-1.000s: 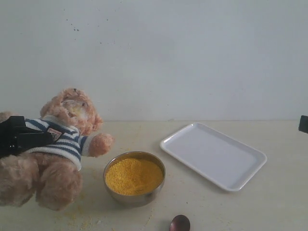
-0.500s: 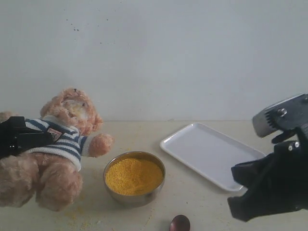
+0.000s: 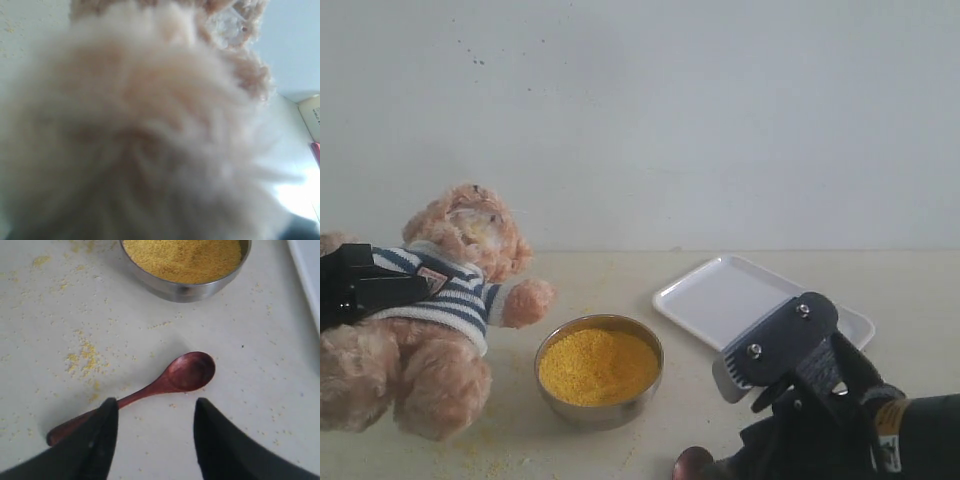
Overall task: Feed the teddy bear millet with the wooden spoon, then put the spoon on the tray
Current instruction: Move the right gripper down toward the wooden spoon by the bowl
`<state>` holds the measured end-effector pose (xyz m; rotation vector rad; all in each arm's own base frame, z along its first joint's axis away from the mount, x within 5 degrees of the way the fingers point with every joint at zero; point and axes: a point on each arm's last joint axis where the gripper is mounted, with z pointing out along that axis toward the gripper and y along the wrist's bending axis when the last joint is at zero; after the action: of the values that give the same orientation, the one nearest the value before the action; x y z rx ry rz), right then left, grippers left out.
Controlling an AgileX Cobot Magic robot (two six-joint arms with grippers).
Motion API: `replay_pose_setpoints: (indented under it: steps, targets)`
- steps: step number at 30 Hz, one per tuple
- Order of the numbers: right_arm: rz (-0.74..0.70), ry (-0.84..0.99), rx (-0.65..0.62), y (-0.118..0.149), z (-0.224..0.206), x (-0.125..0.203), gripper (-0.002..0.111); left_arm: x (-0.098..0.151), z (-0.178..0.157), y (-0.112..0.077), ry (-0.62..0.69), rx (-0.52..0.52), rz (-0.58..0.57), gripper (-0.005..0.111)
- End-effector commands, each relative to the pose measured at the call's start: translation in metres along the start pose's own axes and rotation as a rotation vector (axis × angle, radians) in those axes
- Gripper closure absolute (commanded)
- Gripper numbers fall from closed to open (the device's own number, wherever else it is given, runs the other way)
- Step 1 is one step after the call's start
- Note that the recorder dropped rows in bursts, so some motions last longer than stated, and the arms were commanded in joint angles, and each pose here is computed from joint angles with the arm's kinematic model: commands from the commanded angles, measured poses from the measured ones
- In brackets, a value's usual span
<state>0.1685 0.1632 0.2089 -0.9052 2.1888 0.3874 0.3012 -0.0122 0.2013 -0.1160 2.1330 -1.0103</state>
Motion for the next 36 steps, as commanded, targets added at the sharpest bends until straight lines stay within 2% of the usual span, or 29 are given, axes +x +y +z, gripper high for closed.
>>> replay_pose_setpoints:
  steps: [1, 5, 7, 9, 13, 16, 20, 23, 24, 26, 28, 31, 33, 34, 36]
  targets:
    - [-0.04, 0.009, -0.03, 0.01, 0.0, 0.001, 0.049, -0.002, -0.002, -0.003, -0.021, 0.014, 0.0, 0.103]
    - [-0.011, -0.067, -0.048, 0.018, 0.003, -0.007, 0.047, -0.002, -0.002, -0.003, -0.021, 0.011, 0.035, 0.103]
    - [-0.012, -0.125, -0.04, 0.017, 0.012, -0.024, 0.047, -0.002, -0.002, -0.003, -0.021, 0.011, 0.038, 0.103]
    - [-0.085, -0.148, -0.029, 0.016, 0.018, -0.036, 0.047, -0.002, -0.002, -0.003, -0.021, 0.011, 0.038, 0.103]
    - [-0.397, -0.123, 0.007, 0.008, 0.025, -0.057, 0.048, -0.002, -0.002, -0.003, -0.021, 0.011, 0.038, 0.103]
    - [-0.498, -0.075, 0.036, -0.007, 0.022, -0.064, 0.048, -0.002, -0.002, -0.003, -0.021, 0.011, 0.038, 0.103]
    - [-0.448, -0.036, 0.146, -0.048, 0.018, -0.064, 0.048, -0.002, -0.002, -0.003, -0.021, 0.011, 0.038, 0.103]
    - [-0.347, 0.025, 0.251, -0.09, 0.01, -0.054, 0.059, -0.002, -0.002, -0.003, -0.021, 0.011, 0.038, 0.103]
    - [-0.311, 0.059, 0.275, -0.101, 0.007, -0.049, 0.066, -0.002, -0.002, -0.003, -0.021, 0.011, 0.038, 0.103]
    - [-0.138, 0.13, 0.33, -0.128, -0.002, -0.036, 0.087, -0.002, -0.002, -0.003, -0.021, 0.011, 0.038, 0.103]
    - [0.084, 0.191, 0.384, -0.15, -0.014, -0.023, 0.109, -0.002, -0.002, -0.003, -0.021, 0.011, 0.038, 0.103]
    - [0.438, 0.247, 0.46, -0.172, -0.029, -0.005, 0.107, -0.002, -0.002, -0.002, -0.023, -0.001, 0.039, 0.103]
    - [0.64, 0.316, 0.488, -0.176, -0.036, 0.008, 0.107, -0.002, -0.002, -0.001, -0.024, -0.012, 0.038, 0.103]
    - [0.716, 0.34, 0.488, -0.175, -0.037, 0.012, 0.107, -0.002, -0.002, 0.0, -0.025, -0.019, 0.038, 0.103]
    - [0.775, 0.393, 0.439, -0.168, -0.037, 0.015, 0.107, -0.002, -0.002, 0.001, -0.024, -0.029, 0.037, 0.103]
